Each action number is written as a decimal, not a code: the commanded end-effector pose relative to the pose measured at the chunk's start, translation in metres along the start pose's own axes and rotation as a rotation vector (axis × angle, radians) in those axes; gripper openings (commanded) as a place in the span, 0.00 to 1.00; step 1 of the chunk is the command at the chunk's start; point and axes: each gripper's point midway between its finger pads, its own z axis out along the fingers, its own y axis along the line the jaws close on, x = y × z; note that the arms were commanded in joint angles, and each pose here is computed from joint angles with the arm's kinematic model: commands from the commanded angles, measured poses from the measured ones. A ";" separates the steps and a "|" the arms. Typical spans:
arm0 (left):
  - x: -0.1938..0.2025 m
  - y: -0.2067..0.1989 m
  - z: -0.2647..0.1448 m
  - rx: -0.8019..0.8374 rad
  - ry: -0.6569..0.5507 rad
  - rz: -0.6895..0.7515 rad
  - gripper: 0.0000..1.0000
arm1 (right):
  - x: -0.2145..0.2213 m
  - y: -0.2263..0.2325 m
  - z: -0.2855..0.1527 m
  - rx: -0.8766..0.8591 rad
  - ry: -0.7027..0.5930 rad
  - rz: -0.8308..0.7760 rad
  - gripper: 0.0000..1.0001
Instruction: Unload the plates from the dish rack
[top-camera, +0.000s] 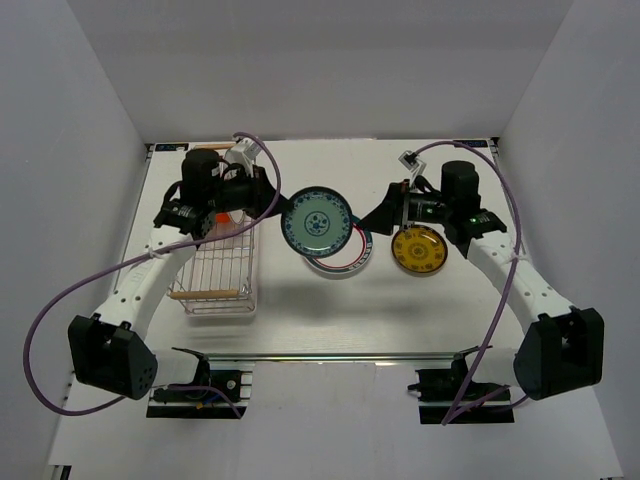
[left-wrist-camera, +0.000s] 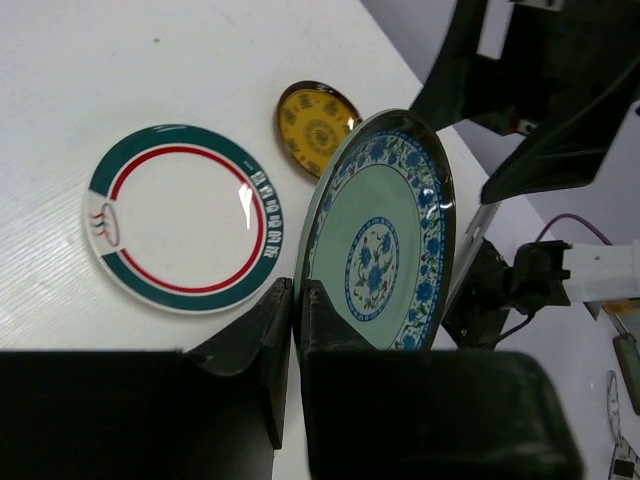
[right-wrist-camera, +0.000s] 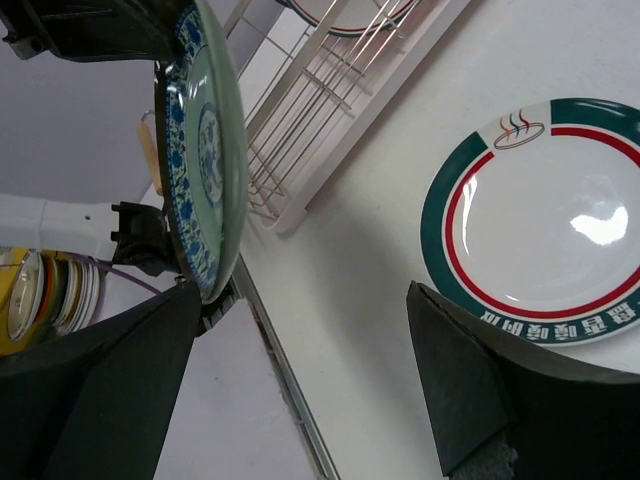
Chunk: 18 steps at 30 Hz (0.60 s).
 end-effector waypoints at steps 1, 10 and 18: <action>-0.010 -0.031 0.000 0.124 -0.041 0.058 0.00 | 0.003 0.004 0.009 -0.055 0.010 -0.015 0.89; 0.015 -0.021 0.026 0.098 0.040 0.004 0.00 | 0.008 0.006 0.024 -0.100 0.037 0.037 0.56; 0.021 -0.007 0.033 -0.011 0.066 -0.008 0.18 | 0.016 -0.014 0.027 -0.014 0.074 0.125 0.00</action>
